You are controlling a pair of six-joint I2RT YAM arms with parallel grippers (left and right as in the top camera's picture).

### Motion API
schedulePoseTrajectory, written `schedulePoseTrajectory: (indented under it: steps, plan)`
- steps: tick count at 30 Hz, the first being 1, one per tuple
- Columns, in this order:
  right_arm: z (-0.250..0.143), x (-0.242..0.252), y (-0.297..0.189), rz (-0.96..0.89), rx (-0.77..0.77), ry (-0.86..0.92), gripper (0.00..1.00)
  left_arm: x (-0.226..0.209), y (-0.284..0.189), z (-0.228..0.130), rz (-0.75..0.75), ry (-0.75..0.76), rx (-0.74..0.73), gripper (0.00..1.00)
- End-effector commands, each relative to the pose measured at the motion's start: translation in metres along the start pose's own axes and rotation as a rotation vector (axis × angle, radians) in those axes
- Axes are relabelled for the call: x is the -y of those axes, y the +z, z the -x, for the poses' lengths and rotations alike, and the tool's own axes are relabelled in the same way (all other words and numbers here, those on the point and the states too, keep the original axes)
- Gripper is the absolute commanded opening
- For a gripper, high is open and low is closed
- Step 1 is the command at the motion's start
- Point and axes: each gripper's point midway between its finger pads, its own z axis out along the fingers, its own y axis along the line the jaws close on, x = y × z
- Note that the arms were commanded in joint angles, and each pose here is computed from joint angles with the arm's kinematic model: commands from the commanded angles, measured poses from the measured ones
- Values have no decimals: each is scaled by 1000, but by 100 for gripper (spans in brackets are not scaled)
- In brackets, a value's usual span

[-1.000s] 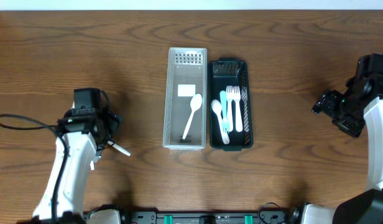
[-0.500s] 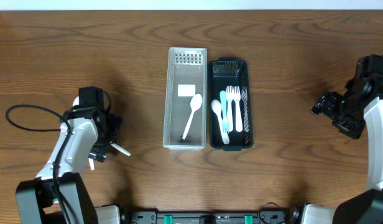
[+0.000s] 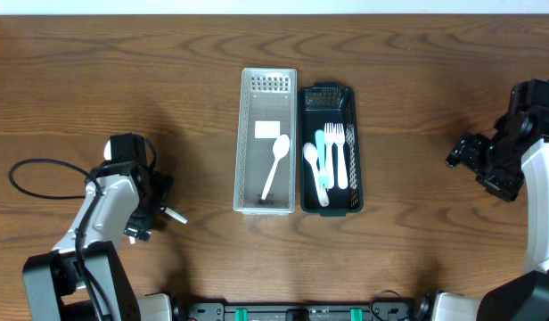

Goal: Pack container
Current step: 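Carry the spoon with the left gripper over the clear basket, then lower the spoon into the clear basket and open the left gripper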

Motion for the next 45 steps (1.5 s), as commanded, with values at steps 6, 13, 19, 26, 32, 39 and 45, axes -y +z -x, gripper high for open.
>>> schedulePoseTrajectory:
  steps: [6,13,19,26,32,39,45]
  plan:
    - [-6,3,-5,1,-8,-10,87,-4,3,-1,14,28,-5,98]
    - [-10,4,-5,-4,-22,-10,87,-3,4,1,9,27,3,100]
    - [-10,4,-5,-4,-22,-10,87,-7,12,1,48,31,2,100]
    - [-10,4,-5,-4,-22,-10,87,-12,24,-3,90,37,-23,100]
    - [-10,4,-5,-5,-24,-10,87,-11,25,-3,86,36,-21,90]
    - [-10,4,-5,-5,-24,-10,87,-7,25,-1,73,35,-14,49]
    - [-10,4,-5,-4,-24,-10,87,-6,25,0,67,34,-10,20]
